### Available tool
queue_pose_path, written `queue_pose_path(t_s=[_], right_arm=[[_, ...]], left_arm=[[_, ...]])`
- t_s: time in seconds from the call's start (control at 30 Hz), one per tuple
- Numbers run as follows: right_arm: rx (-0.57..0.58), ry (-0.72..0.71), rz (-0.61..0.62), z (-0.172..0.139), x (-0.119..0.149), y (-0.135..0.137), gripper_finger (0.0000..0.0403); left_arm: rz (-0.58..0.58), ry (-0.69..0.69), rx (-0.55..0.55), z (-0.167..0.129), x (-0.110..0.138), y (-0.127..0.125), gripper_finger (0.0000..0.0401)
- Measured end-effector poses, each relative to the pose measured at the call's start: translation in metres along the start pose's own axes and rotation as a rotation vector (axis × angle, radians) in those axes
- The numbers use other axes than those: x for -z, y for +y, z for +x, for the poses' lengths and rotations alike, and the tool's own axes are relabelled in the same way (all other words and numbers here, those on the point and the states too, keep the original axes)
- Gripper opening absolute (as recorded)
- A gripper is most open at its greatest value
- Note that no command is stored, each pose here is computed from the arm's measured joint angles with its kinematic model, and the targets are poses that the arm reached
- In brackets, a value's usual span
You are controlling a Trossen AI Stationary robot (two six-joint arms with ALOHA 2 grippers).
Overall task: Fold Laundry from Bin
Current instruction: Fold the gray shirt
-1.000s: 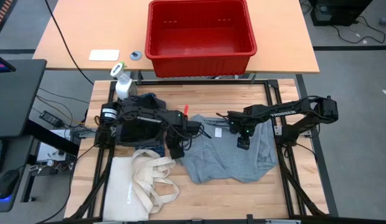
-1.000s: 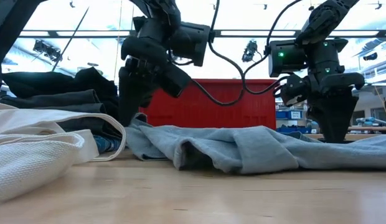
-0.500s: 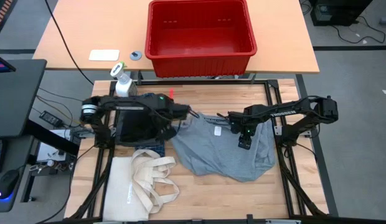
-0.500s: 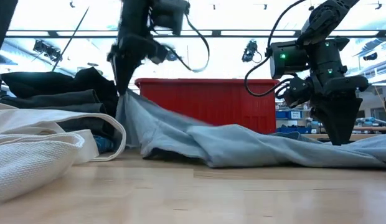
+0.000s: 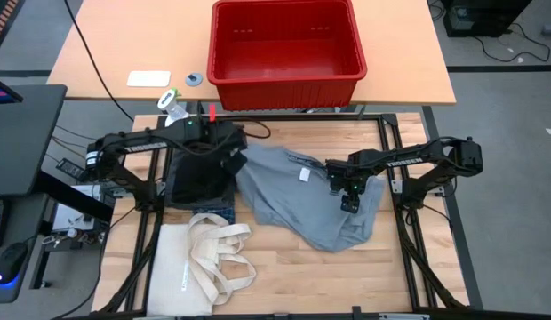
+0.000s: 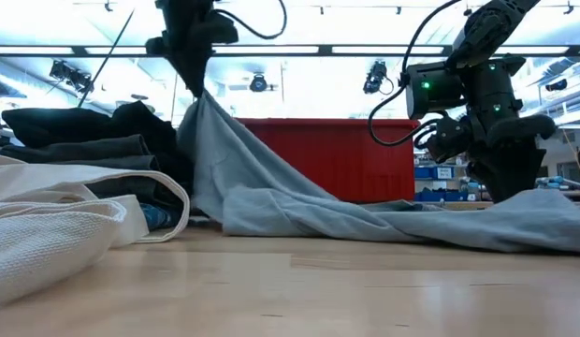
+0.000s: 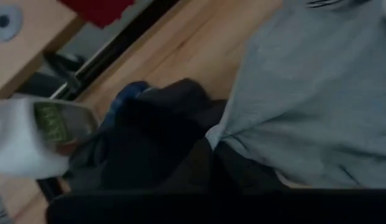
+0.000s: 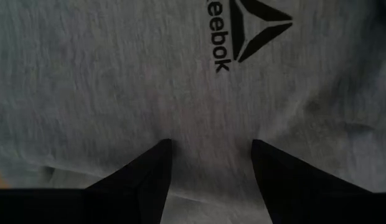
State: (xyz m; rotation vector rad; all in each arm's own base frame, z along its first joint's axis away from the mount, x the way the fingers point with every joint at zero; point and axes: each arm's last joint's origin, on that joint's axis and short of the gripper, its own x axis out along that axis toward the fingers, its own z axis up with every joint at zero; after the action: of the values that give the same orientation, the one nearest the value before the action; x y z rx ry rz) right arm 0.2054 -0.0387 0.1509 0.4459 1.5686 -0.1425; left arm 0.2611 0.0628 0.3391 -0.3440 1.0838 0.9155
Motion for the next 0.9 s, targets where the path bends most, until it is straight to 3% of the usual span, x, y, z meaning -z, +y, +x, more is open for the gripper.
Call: queue_pose_path(t_s=[0.1,0.23,0.33,0.43,0.6,0.7,0.8,0.9], right_arm=[[0.014,-0.003,0.007,0.0,0.0,-0.003,0.0228],[0.001,0.003,0.037,-0.002,0.0,-0.009,0.0228],[-0.025,0.037,0.056,-0.005,0.002,-0.015,0.0228],[-0.039,0.033,0.071,-0.014,0.002,-0.018,0.0227],[-0.044,-0.052,0.046,-0.034,0.0,-0.015,0.0218],[-0.021,-0.131,0.082,-0.044,-0.005,-0.014,0.0212],[-0.041,-0.203,0.203,-0.049,-0.01,-0.013,0.0211],[-0.087,-0.276,0.304,-0.05,-0.017,-0.011,0.0212]], left_arm=[[0.011,0.01,0.088,0.004,-0.006,-0.003,0.0054],[0.018,0.012,0.133,0.008,-0.009,-0.007,0.0152],[-0.015,-0.033,0.171,0.004,-0.013,-0.007,0.0222],[-0.034,-0.111,0.293,-0.001,-0.022,-0.014,0.0268],[0.123,-0.242,0.575,0.0,-0.037,-0.052,0.0279],[0.216,-0.166,0.692,0.02,-0.036,-0.078,0.0269],[0.321,-0.062,0.787,0.038,-0.031,-0.093,0.0258],[0.42,0.017,0.77,0.054,-0.024,-0.1,0.0245]])
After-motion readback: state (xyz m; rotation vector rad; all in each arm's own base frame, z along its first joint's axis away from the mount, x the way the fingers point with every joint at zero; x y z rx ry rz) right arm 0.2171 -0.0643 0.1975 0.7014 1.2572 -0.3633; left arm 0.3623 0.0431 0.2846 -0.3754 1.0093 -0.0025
